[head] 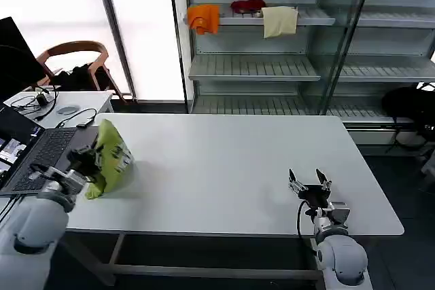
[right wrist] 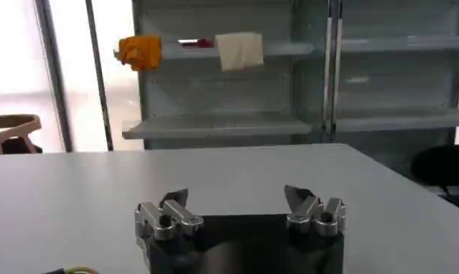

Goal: Fold and organize the clothes.

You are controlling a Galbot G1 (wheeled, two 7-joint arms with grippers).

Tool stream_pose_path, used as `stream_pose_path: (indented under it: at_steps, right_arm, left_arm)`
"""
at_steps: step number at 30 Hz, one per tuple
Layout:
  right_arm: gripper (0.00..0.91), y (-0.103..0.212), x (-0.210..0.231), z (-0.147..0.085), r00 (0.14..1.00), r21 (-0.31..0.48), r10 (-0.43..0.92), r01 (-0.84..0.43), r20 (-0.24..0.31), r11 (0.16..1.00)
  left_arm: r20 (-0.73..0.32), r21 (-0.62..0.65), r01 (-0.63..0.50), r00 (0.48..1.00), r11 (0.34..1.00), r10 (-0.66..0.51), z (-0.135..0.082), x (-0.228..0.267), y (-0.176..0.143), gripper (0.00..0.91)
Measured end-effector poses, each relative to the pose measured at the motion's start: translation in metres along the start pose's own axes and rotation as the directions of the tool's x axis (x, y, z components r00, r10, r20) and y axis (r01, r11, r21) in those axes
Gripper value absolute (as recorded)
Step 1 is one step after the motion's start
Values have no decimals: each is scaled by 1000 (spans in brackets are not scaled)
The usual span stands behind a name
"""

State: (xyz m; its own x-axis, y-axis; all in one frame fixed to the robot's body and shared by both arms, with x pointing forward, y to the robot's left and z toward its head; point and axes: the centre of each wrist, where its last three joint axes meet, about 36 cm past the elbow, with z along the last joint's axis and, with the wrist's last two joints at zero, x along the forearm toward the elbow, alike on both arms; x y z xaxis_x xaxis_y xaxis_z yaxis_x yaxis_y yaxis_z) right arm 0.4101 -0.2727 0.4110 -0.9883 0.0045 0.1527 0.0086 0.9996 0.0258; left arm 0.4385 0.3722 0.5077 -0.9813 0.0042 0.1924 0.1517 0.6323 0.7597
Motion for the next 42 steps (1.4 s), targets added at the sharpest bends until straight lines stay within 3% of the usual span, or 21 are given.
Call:
stream_pose_path:
  at_steps: [6, 7, 8, 9, 20, 25, 30, 35, 42]
  right_arm:
    - [907, 0, 4, 3, 1000, 1, 3, -3, -7, 1000]
    - [907, 0, 5, 3, 1000, 2, 3, -3, -7, 1000]
    - [907, 1, 5, 3, 1000, 3, 2, -2, -7, 1000]
    - [907, 1, 5, 3, 1000, 3, 2, -2, -6, 1000]
    - [907, 23, 4, -13, 999, -14, -44, 44, -4, 999]
    - [907, 47, -3, -22, 995, -58, -93, 91, -39, 994]
    - [907, 79, -13, -30, 984, -129, -165, 155, -73, 979]
    - [907, 122, -27, -42, 960, -235, -266, 239, -91, 942]
    - [907, 188, -41, -61, 904, -376, -410, 342, -118, 861]
  left_arm:
    - [12, -27, -78, 997, 997, 78, -14, -5, -48, 91]
    - [18, -22, -87, 996, 996, 87, -18, -6, -54, 252]
    - [23, -14, -95, 995, 995, 95, -22, -6, -59, 655]
    - [29, -2, -103, 994, 995, 103, -27, -7, -65, 907]
    - [99, 244, -223, 974, 944, 204, -79, -11, -119, 907]
    - [135, 339, -285, 958, 897, 253, -100, -9, -145, 907]
    - [179, 411, -323, 945, 852, 272, -116, -3, -149, 907]
    - [190, 465, -316, 948, 827, 256, -116, 4, -138, 907]
    - [139, 551, -245, 970, 798, 202, -91, 5, -113, 907]
